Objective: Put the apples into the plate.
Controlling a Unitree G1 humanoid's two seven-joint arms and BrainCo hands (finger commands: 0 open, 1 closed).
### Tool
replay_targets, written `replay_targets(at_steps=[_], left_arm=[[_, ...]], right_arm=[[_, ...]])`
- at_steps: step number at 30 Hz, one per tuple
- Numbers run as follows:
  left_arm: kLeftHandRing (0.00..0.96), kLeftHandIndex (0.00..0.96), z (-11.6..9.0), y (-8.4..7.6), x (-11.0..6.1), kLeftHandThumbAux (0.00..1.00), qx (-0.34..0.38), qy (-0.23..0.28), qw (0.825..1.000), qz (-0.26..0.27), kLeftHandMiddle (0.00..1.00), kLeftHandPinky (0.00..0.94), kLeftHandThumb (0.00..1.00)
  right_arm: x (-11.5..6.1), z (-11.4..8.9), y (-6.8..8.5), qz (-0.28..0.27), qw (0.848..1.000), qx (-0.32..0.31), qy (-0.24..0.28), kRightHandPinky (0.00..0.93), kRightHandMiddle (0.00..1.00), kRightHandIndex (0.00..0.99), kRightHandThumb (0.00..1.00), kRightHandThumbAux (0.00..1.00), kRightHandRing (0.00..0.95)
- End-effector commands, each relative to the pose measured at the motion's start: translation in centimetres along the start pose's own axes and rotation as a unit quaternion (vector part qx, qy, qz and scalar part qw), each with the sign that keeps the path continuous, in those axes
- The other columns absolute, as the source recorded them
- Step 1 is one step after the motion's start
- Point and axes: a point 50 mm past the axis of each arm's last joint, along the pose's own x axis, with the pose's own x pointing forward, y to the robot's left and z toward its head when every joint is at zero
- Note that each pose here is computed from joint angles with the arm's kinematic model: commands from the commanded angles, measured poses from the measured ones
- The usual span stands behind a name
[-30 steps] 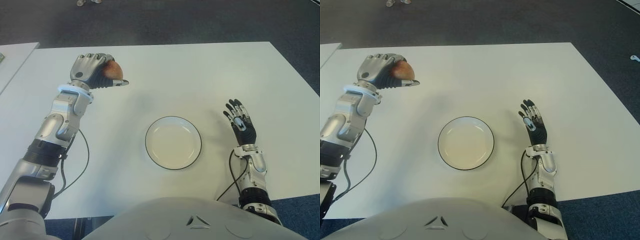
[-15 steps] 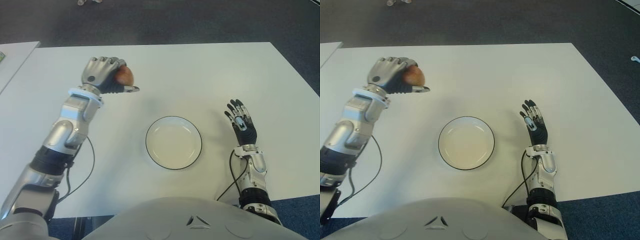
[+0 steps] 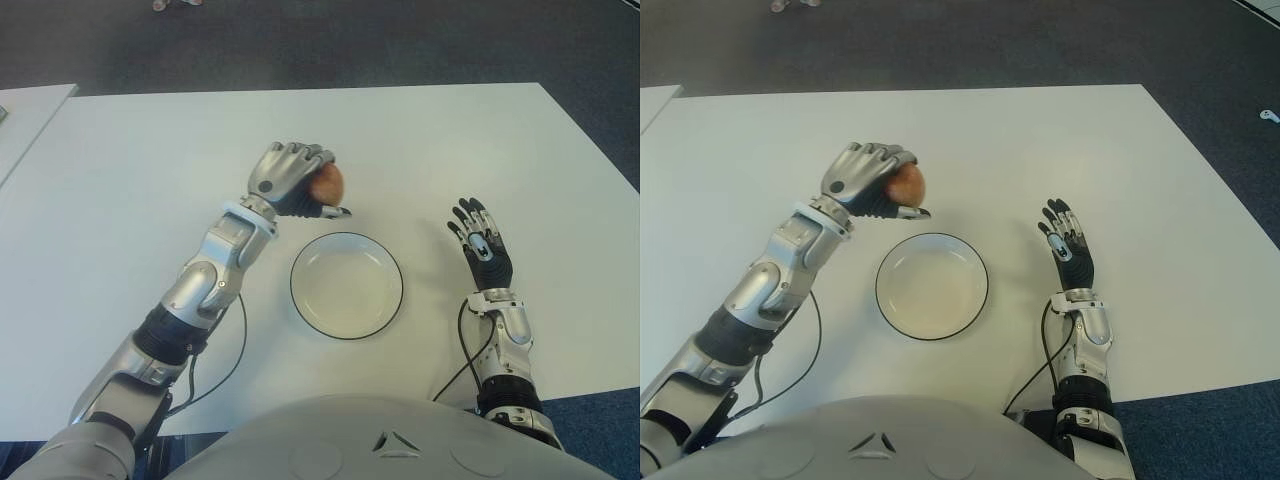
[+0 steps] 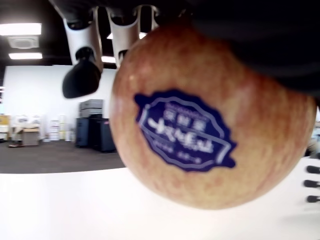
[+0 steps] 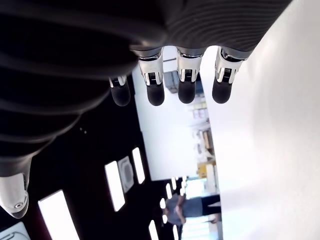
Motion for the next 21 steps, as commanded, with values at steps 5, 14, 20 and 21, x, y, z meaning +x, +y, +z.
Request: replay_targets(at_steps=[5,14,20,21], left_arm=[[0.847,0.445,2.2,-1.8,-0.4,0.691,-0.010,-0.039,0.998,-0.042,0.857,0.837,0.753],[0.827,0.446,3.9,-3.1,-1.0,0.690,-0.003,-0.076,0.995,-0.066,0.840,0.801,0.753],[0.823,0.446,4.5,-3.8,-1.1,0.690,-0.009,-0.082,0.993,-0.083,0.837,0.806,0.752],[0.825,0.446,4.6,-3.9,-1.1,0.690,-0.010,-0.082,0.993,-0.086,0.839,0.810,0.752]], right_arm=[[-3.2,-3.5,1.0,-0.022,0.995,0.044,0.083,0.000,0.073,0.037,0.067,0.511,0.015],[-3.4,-3.1,1.3,-0.013,0.996,0.048,0.068,0.000,0.047,0.008,0.039,0.520,0.000],[-3.5,-3.1,1.3,-0.011,0.997,0.044,0.068,0.000,0.024,0.000,0.039,0.518,0.000],[-3.5,-3.1,1.3,-0.011,0.997,0.043,0.068,0.000,0.021,0.000,0.041,0.516,0.000]])
